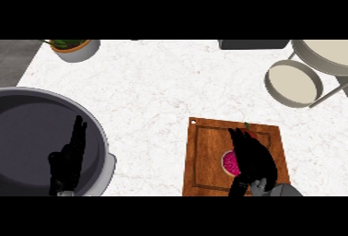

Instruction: Pick the cupcake from the cutting board and place it in the tiered basket

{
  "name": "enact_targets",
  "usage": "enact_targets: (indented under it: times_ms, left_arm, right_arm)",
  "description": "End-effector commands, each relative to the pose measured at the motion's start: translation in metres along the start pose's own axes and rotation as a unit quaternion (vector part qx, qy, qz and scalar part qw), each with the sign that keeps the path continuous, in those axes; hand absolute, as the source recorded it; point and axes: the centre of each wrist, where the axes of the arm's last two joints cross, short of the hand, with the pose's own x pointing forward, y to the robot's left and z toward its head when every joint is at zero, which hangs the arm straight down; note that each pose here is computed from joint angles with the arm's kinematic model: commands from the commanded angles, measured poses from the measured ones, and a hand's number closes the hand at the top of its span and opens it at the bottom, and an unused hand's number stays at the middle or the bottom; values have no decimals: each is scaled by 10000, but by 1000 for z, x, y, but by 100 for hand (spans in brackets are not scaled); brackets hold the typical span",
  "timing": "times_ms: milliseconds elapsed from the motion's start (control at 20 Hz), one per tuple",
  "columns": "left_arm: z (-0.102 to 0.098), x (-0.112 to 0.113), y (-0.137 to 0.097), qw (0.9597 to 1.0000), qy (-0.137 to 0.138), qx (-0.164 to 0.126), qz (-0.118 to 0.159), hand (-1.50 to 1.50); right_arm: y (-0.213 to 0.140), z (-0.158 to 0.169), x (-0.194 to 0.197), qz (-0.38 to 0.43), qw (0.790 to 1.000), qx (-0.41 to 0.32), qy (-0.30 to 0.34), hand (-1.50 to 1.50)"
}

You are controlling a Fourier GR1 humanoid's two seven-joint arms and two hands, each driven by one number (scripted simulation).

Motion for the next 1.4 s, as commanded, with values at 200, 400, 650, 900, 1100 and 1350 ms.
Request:
enact_targets:
  times_ms: [200,400,650,900,1100,1350]
  left_arm:
    - [17,-21,-27,9994,348,-32,-22,0]
    - [-2,-19,-16,9991,421,-61,25,0]
    - [-2,-6,-10,9992,405,-57,11,0]
    - [9,-23,-6,9989,468,-68,31,0]
    - [12,-21,-5,9986,498,111,104,0]
    - [16,-17,11,9985,478,268,45,0]
  right_arm:
    - [7,-16,3,57,9994,85,320,150]
    - [16,-3,3,120,9999,-12,25,150]
    - [39,-18,2,635,9969,-262,-376,150]
    - [21,-31,3,565,9931,-951,-400,150]
    - [-6,-45,-38,-936,9713,-1494,1595,150]
    - [-44,-52,-80,-2375,8789,-2118,3553,150]
